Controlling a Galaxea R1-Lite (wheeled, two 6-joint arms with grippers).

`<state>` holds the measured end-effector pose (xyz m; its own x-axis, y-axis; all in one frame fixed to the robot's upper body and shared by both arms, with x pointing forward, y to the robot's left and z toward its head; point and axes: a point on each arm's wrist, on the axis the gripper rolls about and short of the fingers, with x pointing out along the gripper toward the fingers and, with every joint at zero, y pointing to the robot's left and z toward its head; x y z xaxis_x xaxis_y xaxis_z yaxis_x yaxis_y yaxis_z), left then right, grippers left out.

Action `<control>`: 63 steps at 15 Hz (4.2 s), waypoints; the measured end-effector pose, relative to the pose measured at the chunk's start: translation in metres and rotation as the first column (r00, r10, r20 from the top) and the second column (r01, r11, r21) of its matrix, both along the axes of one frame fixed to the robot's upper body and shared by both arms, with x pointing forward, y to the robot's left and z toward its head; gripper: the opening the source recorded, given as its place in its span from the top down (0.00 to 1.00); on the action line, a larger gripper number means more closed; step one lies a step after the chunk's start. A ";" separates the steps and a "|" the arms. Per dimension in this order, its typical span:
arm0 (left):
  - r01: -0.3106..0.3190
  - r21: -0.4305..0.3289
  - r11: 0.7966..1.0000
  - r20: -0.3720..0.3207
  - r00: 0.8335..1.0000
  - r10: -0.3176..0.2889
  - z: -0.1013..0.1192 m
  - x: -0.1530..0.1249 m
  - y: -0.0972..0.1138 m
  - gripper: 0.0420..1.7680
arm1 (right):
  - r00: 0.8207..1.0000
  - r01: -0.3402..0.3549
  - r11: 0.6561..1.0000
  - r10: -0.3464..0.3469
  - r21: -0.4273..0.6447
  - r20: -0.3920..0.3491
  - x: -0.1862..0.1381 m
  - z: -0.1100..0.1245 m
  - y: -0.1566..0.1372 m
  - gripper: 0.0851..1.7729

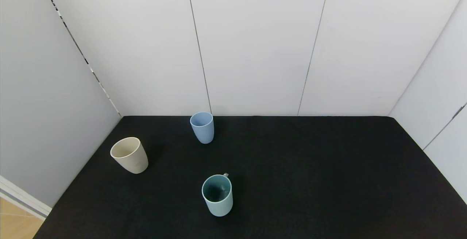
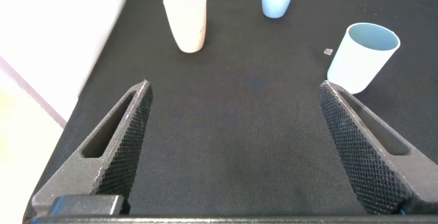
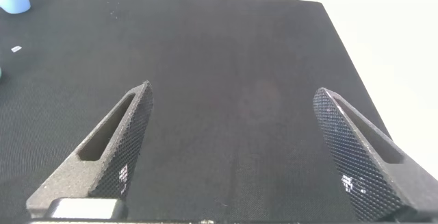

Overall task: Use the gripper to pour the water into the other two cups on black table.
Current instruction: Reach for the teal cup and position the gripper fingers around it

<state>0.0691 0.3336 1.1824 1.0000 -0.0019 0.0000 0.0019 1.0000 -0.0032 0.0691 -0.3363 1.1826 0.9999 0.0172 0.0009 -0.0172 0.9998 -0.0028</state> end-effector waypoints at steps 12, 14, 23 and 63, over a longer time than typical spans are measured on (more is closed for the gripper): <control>0.268 0.013 0.963 0.049 0.962 -0.269 0.025 -0.011 -0.006 0.03 | 1.000 0.000 1.000 0.000 0.000 0.000 0.000 0.000 0.000 0.04; 0.440 -0.004 0.898 -0.015 0.898 -0.440 0.031 -0.017 -0.010 0.03 | 1.000 0.000 1.000 0.000 0.000 0.000 0.000 0.000 0.000 0.04; 0.662 0.063 0.747 -0.291 0.728 -0.620 0.070 0.032 -0.013 0.03 | 1.000 0.000 1.000 0.000 0.000 0.000 0.000 0.000 0.000 0.04; 0.798 0.062 0.599 -0.381 0.574 -0.725 -0.062 0.256 -0.106 0.03 | 1.000 0.000 1.000 0.000 0.000 0.000 0.000 0.000 0.000 0.04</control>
